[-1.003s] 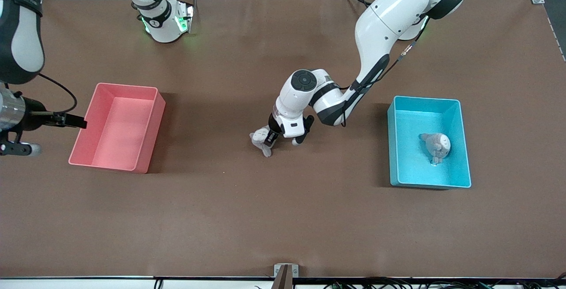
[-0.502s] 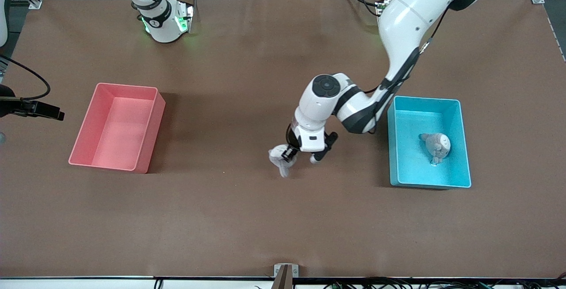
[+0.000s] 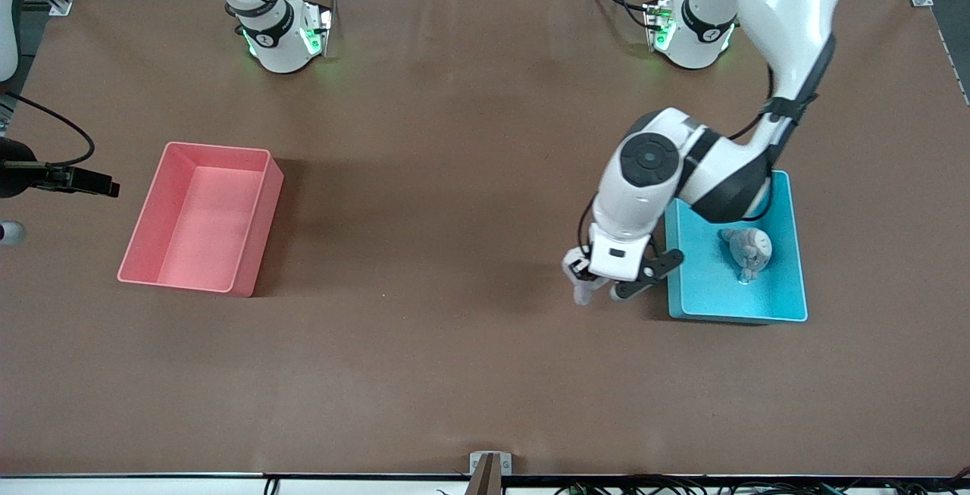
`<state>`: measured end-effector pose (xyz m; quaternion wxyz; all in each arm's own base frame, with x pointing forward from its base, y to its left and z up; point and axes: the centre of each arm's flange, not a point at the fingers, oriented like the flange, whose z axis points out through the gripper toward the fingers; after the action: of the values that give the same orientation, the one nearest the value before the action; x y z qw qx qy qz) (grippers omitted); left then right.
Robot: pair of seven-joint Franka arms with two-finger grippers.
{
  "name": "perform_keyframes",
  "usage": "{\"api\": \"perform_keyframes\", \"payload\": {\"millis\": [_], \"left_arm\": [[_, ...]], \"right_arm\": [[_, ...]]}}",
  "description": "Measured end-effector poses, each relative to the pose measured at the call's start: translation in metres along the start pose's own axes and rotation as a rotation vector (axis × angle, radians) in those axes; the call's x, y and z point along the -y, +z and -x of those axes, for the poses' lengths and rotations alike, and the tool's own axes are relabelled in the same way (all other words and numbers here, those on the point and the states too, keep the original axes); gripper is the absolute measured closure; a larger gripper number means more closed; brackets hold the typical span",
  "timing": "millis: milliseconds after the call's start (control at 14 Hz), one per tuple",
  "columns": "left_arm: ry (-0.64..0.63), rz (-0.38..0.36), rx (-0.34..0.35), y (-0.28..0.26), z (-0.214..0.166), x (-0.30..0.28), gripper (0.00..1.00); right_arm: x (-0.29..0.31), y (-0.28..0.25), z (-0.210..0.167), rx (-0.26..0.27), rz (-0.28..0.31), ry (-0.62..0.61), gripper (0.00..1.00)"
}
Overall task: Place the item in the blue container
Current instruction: 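Carry the second plush with the left gripper over the blue box, then lower the plush into the blue box and open the left gripper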
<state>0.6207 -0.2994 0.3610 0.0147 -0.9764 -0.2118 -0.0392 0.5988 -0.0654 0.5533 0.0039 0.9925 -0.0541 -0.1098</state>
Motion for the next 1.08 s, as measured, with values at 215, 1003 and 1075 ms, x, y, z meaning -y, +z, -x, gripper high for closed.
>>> {"api": "perform_keyframes", "payload": {"millis": [215,1003,1075], "left_arm": [[0.141,-0.095,0.077,-0.004,-0.040,0.060,0.78],[0.178,-0.169,0.202,0.032,-0.110,0.195,0.41],[0.174,-0.163,0.188,0.022,-0.114,0.194,0.30]], "right_arm": [[0.004,0.000,0.004,0.006,0.000,-0.007,0.00],[0.005,-0.028,0.047,-0.067,-0.009,-0.015,0.00],[0.004,-0.033,0.053,-0.068,-0.010,-0.015,0.00]]}}
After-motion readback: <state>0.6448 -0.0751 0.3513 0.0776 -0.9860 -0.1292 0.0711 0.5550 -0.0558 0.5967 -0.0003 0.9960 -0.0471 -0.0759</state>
